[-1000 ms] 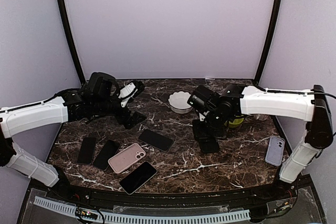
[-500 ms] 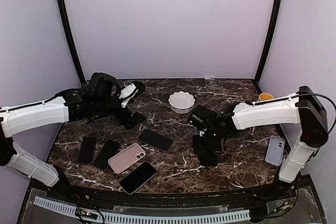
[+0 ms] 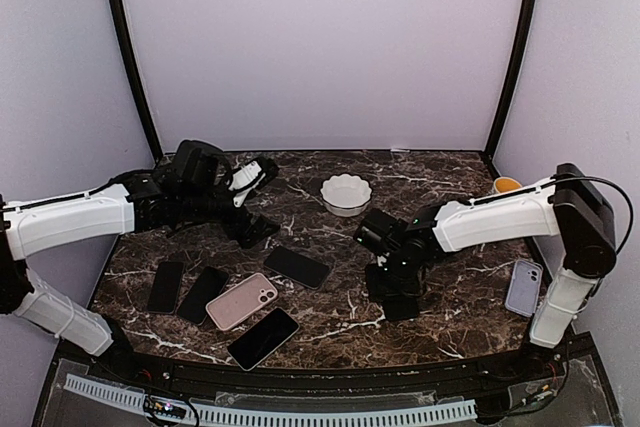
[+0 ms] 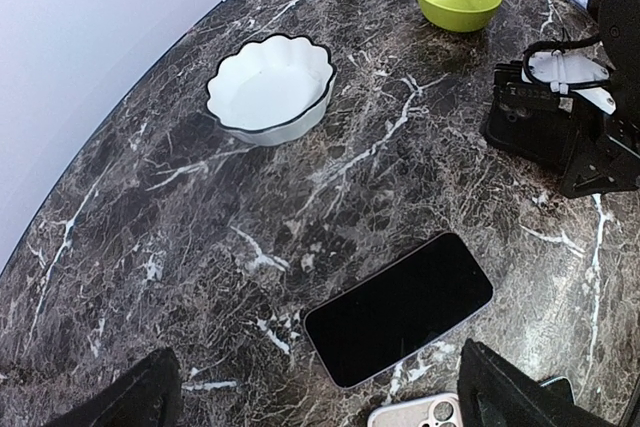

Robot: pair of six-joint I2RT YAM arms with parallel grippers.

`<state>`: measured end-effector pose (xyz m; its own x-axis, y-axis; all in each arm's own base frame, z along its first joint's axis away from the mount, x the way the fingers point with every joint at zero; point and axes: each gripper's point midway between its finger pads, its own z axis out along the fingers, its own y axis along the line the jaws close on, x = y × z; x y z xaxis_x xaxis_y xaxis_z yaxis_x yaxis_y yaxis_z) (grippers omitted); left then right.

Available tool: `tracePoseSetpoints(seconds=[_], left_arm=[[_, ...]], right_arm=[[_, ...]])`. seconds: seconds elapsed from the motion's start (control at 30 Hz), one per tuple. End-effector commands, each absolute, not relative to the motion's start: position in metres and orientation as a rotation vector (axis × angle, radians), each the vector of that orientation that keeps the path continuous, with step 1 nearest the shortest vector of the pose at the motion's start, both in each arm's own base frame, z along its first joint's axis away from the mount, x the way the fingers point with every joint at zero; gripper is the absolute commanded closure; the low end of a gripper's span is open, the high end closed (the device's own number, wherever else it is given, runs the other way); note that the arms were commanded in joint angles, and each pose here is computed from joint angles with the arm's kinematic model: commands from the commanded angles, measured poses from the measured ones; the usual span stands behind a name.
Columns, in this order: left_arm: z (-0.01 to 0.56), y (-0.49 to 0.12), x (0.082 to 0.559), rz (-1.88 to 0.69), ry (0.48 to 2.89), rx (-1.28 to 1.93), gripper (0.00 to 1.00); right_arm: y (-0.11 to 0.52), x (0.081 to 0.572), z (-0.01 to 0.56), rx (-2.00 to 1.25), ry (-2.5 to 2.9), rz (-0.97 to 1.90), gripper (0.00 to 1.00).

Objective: Put the phone into the phone case

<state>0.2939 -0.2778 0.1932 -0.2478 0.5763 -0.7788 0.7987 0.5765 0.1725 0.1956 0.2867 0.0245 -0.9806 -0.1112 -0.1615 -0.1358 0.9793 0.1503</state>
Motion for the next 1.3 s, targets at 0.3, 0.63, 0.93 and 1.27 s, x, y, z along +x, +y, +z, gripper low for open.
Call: tracePoseSetpoints(seconds=[0.3,0.63,0.93,1.27], left_arm=[[0.175,-0.282,0.292,-0.348,1.985,1.119,0.01],[0.157,-0.284,0.297,-0.334,2.064,1.127,0.01],[0.146,-0.256,0.329,-0.452,2.342,0.819,0.01],[0.132,-0.226,0.319,-0.479,2.484,0.554,0.01]], right_arm=[[0.302,0.218,0.075,-0.352,2.814,0.257,0.04],[0.349,0.252,0.122,-0.75,2.553,0.302,0.02],[0.425,0.283,0.154,-0.954,2.327,0.371,0.02],[0.474,0.284,0.107,-1.097,2.34,0.356,0.02]])
